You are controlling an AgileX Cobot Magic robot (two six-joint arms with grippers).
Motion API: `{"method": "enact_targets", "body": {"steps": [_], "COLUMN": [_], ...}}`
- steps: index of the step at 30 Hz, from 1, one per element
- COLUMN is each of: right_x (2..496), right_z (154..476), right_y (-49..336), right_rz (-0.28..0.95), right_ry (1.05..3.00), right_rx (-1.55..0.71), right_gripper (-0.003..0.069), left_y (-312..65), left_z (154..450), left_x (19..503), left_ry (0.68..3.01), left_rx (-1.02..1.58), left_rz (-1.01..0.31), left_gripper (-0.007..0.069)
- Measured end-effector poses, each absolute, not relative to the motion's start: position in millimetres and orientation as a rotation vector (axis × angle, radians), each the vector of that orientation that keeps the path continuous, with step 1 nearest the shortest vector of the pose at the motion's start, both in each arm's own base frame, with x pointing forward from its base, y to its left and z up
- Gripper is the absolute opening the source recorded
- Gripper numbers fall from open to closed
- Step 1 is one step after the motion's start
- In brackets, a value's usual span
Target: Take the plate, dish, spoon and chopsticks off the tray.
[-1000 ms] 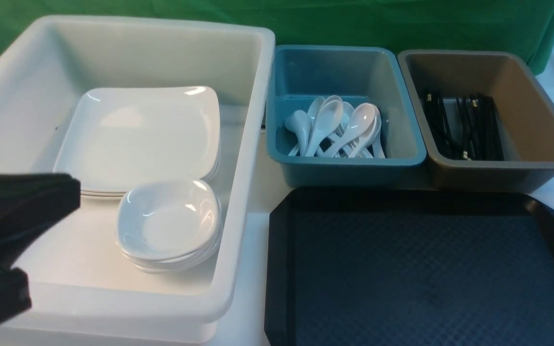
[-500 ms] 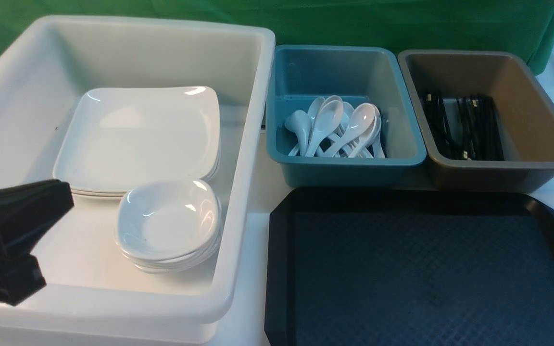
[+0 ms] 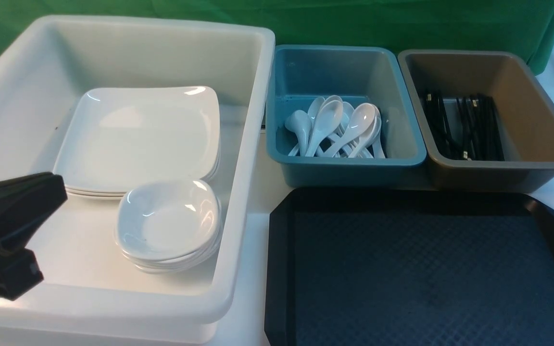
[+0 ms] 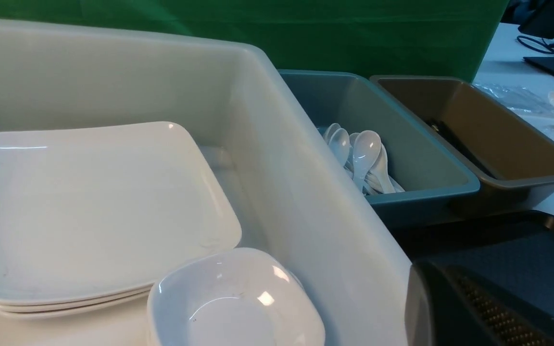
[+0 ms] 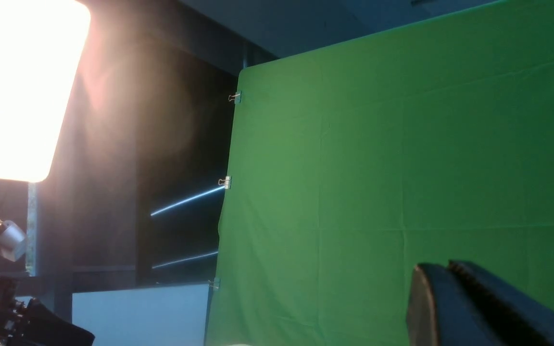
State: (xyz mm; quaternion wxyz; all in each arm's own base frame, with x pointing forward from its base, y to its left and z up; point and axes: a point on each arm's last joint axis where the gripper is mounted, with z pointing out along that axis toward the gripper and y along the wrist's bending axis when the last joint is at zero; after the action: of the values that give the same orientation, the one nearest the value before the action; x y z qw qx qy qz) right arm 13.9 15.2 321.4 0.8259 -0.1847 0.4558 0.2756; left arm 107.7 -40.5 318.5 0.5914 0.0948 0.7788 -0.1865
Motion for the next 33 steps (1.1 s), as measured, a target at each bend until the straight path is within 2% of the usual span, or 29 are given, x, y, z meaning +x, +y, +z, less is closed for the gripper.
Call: {"method": "enact_targets", "body": {"steps": [8, 13, 21, 26, 33], "right_x": [14, 14, 14, 14, 14], "right_z": [321, 321, 321, 321, 321], "right_y": [15, 15, 15, 15, 15], "right_rz": [0.586, 0.586, 0.586, 0.588, 0.588], "right_ry": [0.968, 0.968, 0.97, 0.97, 0.971], "right_rx": [-0.392, -0.392, -0.392, -0.391, -0.391], "right_gripper": [0.0085, 0.0092, 0.0107, 0.0126, 0.014], "left_y": [-36, -34, -19, -10, 0], "left_z": [315, 314, 313, 269, 211], "left_x": [109, 109, 97, 74, 60], "left_ry": [1.824, 1.825, 1.749, 1.633, 1.613], "left_rx": [0.334, 0.37, 0.204, 0.146, 0.011], "left_rz": [-0.266, -0.209, -0.127, -0.064, 0.028], "left_gripper": [0.0002, 0.0002, 0.0002, 0.0002, 0.0002]}}
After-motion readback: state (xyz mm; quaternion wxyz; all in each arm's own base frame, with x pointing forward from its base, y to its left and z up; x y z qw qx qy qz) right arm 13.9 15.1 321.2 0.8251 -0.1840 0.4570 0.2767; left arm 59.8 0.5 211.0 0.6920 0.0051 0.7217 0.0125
